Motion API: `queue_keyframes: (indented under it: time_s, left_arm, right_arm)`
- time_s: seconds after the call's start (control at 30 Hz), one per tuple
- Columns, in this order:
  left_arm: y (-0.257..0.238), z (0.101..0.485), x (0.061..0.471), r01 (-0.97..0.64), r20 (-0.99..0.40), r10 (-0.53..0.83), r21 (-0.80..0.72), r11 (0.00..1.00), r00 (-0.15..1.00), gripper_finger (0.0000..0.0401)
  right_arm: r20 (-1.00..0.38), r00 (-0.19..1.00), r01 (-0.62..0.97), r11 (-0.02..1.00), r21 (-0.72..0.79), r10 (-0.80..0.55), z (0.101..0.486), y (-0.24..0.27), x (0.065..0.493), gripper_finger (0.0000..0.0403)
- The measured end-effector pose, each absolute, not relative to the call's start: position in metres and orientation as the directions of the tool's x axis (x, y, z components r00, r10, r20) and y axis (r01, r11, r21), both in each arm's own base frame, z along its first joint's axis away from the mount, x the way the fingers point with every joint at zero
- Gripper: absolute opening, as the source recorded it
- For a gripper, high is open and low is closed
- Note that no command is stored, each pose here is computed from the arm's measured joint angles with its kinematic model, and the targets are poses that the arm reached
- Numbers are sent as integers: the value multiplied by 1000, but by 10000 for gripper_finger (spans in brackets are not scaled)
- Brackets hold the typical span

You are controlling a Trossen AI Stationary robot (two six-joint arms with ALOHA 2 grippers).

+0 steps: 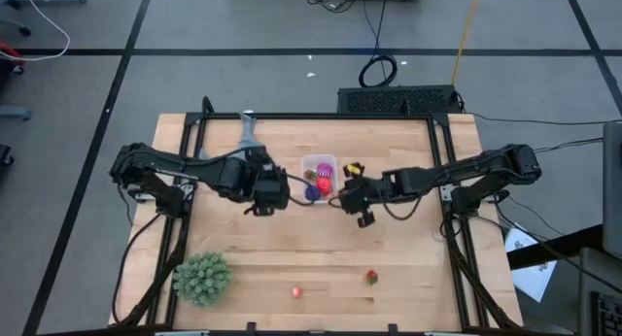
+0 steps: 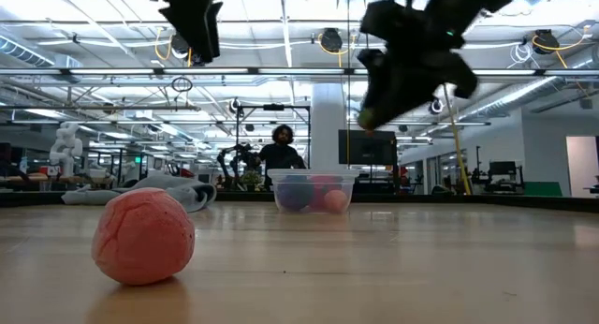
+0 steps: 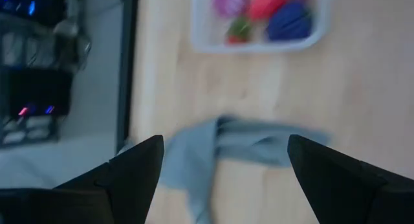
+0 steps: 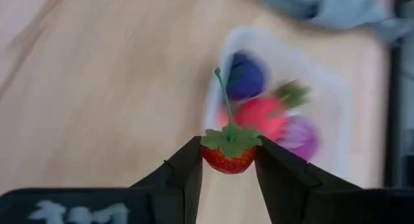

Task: Pick and placing Produce into tupperware
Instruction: Put the top red strawberry into the transparent bin

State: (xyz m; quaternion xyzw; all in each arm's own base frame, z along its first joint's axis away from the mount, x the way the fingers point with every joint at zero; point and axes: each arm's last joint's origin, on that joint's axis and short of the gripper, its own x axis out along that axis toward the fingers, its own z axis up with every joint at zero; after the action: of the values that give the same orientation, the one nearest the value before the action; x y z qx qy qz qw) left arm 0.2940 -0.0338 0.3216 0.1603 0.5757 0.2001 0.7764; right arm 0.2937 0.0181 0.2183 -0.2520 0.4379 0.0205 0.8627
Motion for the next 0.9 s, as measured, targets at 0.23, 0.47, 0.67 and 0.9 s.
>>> queue_keyframes:
  time_s: [0.23, 0.47, 0.67, 0.9]
  left_arm:
    - [5, 326, 276, -204, -811, 581, 558, 805, 74, 335]
    - [38, 348, 251, -330, -801, 596, 549, 768, 55, 335]
    - [53, 368, 225, -453, -787, 610, 513, 729, 91, 335]
    - [52, 383, 211, -511, -789, 586, 432, 743, 186, 335]
  right_arm:
    - [-697, 673, -138, 885, -445, -246, 238, -13, 305, 121]
    - [-646, 715, -63, 896, -440, -267, 245, -34, 309, 121]
    - [-644, 724, -54, 912, -406, -244, 234, -45, 319, 121]
    - [-739, 637, -94, 930, -357, -219, 194, -53, 339, 121]
